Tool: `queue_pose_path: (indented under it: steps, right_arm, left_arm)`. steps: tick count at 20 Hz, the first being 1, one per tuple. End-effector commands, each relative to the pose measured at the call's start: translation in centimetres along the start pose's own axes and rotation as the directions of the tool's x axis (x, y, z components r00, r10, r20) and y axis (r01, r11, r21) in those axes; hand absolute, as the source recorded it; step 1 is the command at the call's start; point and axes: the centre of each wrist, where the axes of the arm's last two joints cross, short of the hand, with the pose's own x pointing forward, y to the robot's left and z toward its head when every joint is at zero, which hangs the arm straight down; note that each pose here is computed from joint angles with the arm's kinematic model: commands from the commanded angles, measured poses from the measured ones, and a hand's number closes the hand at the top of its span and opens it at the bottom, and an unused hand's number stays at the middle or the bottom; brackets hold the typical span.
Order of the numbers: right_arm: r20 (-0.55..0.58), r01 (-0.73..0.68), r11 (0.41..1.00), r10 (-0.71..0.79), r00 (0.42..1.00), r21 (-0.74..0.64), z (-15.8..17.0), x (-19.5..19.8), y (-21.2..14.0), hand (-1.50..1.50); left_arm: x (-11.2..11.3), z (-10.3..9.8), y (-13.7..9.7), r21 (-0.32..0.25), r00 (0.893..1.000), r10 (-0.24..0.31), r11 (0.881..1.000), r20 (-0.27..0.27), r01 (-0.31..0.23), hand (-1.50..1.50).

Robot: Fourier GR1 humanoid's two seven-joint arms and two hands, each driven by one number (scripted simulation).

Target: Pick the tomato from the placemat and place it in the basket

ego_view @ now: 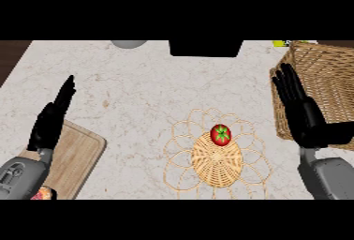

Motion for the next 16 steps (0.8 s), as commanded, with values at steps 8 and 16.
queue_pose_path:
  steps: [8, 16]
  right_arm:
    - [0.323, -0.134, 0.551, -0.262, 0.910, 0.824, -5.7, 8.7, 9.3, 1.50]
    - [0.450, -0.295, 0.390, -0.401, 0.798, 0.872, -0.9, 3.4, 14.2, -1.50]
  left_arm:
    - [1.5, -0.8, -3.0, -0.121, 0.976, 0.196, 0.971, -0.091, -0.206, 0.00]
    - [1.0, -1.3, 2.6, -0.020, 0.948, 0.254, 0.965, -0.191, -0.263, 0.00]
